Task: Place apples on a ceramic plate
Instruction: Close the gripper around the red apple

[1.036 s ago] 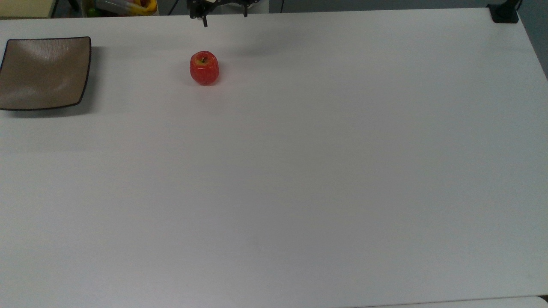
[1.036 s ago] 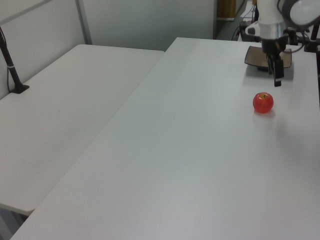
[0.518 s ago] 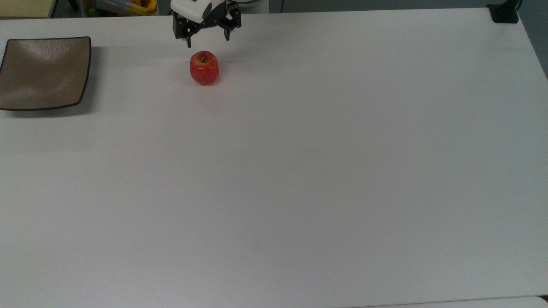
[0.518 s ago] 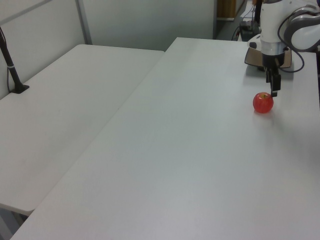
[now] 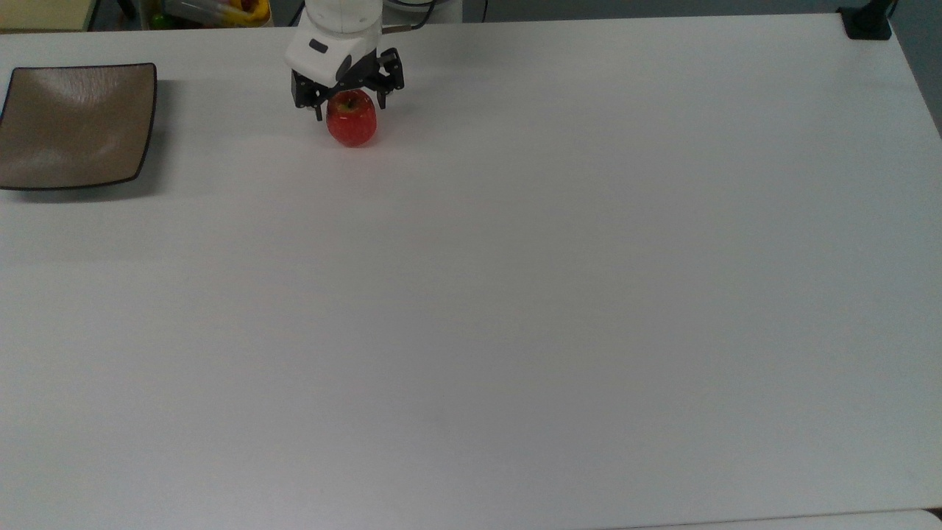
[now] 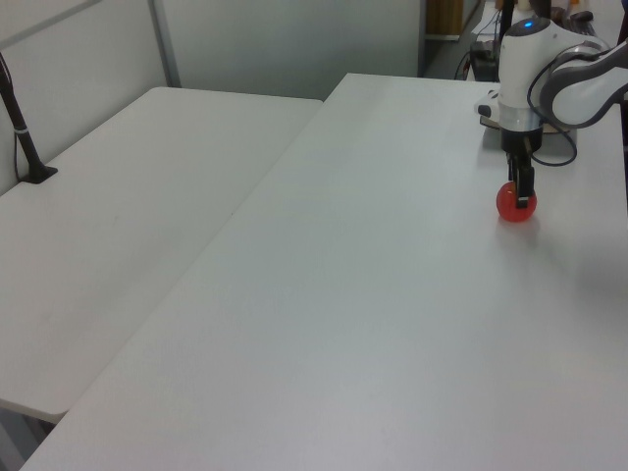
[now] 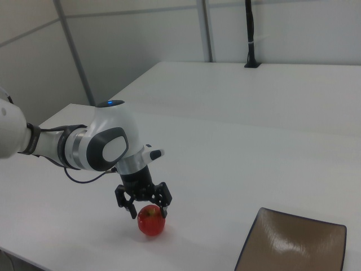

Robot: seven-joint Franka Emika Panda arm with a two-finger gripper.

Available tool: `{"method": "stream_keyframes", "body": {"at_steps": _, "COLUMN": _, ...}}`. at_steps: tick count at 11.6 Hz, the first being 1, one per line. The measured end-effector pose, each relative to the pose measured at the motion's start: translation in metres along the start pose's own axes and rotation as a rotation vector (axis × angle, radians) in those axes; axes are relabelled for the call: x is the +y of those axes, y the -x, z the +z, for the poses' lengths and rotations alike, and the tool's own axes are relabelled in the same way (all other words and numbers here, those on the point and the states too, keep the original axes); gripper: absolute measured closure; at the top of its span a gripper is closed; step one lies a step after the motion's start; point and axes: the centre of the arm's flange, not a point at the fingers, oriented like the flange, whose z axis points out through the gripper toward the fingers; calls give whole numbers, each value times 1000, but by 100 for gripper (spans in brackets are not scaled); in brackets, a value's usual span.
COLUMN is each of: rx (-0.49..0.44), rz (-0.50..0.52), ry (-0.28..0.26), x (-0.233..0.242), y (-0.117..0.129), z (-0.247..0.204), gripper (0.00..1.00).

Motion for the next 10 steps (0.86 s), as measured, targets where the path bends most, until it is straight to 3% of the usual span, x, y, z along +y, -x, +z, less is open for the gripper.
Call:
{"method": "stream_keyframes", "body": {"at_steps": 7, "rx": -46, "rz": -30, "ry": 8, "x": -1, "y": -2, "z": 21, "gripper": 0}}
{"method": "stream_keyframes", "body": {"at_steps": 10, "rx": -58, "rz": -50, "ry": 25, "x": -1, "y": -2, "z": 24, "gripper": 11}}
